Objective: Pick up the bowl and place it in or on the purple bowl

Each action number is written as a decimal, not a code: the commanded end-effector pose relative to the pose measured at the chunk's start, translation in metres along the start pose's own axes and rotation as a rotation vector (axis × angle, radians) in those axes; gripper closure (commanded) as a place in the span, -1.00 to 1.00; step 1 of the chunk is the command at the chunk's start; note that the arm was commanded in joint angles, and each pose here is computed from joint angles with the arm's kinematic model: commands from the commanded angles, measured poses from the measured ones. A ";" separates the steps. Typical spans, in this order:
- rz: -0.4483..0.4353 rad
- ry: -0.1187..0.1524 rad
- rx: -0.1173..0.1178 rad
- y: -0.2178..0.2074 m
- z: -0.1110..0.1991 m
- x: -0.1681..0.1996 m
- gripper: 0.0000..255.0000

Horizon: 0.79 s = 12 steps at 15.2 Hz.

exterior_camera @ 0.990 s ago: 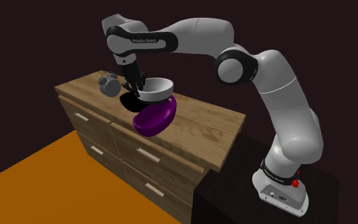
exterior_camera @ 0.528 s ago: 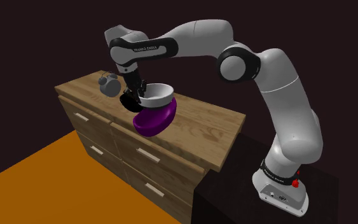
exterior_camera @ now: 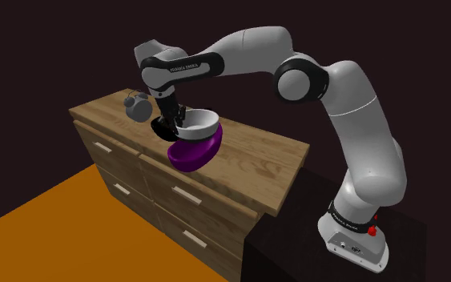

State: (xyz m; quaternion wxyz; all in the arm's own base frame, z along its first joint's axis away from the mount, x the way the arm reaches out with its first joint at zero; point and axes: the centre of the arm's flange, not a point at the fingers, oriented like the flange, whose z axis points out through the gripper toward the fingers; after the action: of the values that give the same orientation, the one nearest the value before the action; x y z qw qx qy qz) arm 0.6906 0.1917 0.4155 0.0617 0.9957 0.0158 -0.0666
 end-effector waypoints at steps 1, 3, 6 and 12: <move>0.000 0.002 0.000 0.000 -0.001 0.000 1.00; 0.000 0.002 0.000 0.000 -0.001 0.000 -1.00; 0.000 0.002 0.000 0.000 -0.001 0.000 -1.00; 0.000 0.002 0.000 0.000 -0.051 0.000 -1.00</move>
State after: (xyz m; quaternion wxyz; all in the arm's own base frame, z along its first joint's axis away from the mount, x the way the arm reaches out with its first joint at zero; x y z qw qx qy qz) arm 0.6968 0.1986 0.4555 0.0616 0.9959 0.0160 -0.0649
